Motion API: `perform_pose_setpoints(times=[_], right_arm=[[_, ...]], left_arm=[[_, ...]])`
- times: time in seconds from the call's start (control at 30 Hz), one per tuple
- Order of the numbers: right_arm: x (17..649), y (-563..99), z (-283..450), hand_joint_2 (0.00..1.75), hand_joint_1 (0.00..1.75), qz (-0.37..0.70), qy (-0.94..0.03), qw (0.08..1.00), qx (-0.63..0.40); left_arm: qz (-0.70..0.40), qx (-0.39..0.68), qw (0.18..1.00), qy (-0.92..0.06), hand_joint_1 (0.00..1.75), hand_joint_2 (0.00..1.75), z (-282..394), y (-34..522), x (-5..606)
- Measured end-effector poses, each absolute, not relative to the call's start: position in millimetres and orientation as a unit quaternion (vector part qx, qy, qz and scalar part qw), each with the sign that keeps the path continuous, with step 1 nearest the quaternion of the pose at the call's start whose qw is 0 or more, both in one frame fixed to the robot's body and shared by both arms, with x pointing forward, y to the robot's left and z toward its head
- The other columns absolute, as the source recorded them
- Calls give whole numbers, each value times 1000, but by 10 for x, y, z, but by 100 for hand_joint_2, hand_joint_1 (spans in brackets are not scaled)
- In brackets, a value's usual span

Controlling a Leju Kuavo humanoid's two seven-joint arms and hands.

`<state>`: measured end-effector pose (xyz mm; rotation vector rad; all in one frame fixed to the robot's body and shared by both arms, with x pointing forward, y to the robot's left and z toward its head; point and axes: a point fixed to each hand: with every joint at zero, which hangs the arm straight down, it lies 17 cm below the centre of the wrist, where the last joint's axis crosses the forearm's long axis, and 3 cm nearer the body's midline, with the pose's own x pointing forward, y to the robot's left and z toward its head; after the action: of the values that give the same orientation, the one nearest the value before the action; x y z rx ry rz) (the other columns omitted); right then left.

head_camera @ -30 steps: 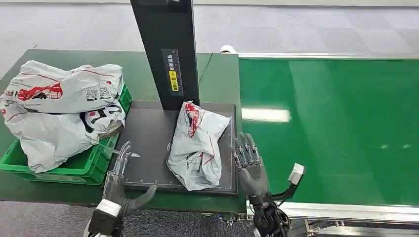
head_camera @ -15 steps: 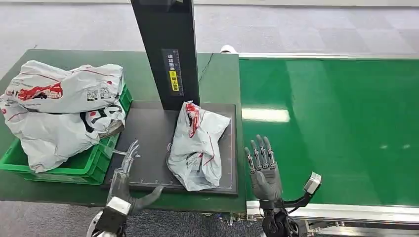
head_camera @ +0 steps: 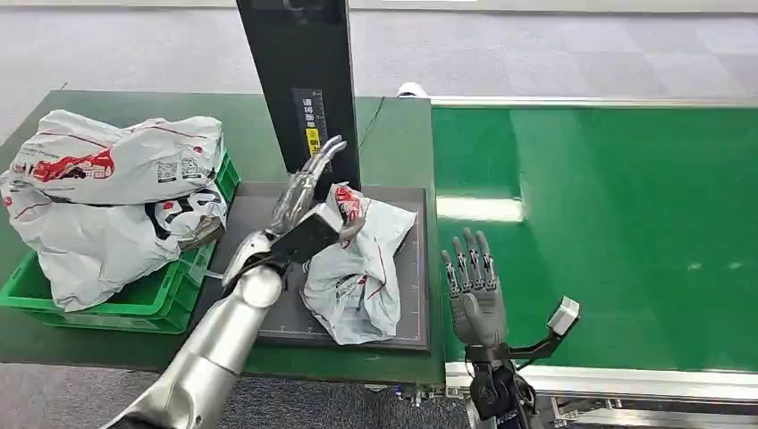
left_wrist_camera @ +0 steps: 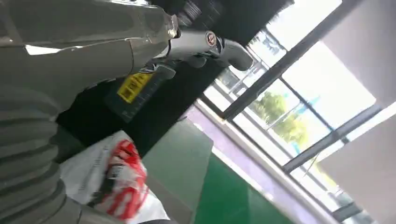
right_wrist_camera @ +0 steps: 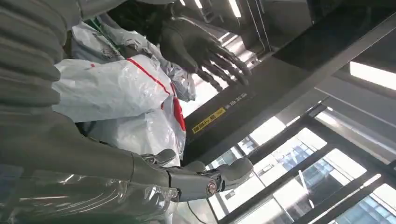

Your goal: Moved the parcel from conveyor to table for the left to box.

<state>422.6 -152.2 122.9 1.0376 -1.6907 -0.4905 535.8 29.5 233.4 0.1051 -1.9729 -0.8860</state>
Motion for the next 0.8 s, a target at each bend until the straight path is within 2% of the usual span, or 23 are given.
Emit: perform_pose_setpoints(times=[0.17, 0.37, 0.57, 0.8], right_arm=[[4249, -1512, 1232, 175, 0, -205, -705, 523, 434], [4230, -1574, 1175, 175, 0, -212, -704, 526, 428], [4161, -1738, 1052, 175, 0, -231, -703, 531, 413], [4069, -1837, 929, 175, 0, -243, -701, 538, 401]], left_arm=[[-437, 61, 479, -758, 0, 175, 2085, 42, 5469], [-513, 83, 493, -698, 0, 175, 1586, 40, 5443], [-565, 121, 497, -648, 0, 175, 1146, 315, 5437], [-575, 175, 482, -638, 0, 175, 1109, 727, 5594]])
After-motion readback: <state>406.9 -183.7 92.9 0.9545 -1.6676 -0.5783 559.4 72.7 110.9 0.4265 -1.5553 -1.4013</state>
